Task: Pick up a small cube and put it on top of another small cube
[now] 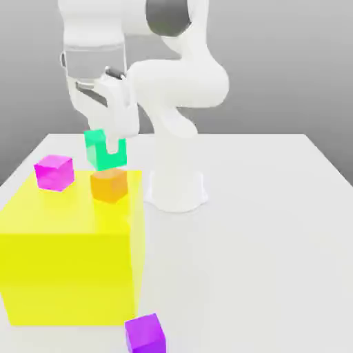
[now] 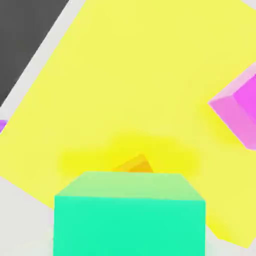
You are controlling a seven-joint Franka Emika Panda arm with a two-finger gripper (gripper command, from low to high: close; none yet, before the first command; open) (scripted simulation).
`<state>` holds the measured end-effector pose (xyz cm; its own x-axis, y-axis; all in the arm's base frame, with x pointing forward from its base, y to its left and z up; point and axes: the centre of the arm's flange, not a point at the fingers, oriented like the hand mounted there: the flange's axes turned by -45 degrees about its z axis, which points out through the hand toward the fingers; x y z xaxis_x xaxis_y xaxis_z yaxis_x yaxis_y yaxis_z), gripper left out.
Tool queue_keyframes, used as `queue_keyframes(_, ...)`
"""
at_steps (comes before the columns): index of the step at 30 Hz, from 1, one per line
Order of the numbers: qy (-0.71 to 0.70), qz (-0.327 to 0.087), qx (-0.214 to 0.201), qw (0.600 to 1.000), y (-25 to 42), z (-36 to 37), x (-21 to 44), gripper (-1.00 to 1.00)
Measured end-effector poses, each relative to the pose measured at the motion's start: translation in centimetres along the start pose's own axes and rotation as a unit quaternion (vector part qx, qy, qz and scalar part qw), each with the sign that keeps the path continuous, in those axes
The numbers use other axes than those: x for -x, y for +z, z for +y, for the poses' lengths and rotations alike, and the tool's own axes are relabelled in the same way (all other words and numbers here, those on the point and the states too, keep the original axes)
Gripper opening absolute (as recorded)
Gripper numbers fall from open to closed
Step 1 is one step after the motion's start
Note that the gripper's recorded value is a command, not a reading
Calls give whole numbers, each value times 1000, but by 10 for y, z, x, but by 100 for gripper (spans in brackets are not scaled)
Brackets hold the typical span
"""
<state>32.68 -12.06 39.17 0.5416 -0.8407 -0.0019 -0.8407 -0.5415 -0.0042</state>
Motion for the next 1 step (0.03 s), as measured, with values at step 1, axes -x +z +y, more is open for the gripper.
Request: queue_keyframes(1, 0, 0, 0, 1000, 0, 0, 0, 100)
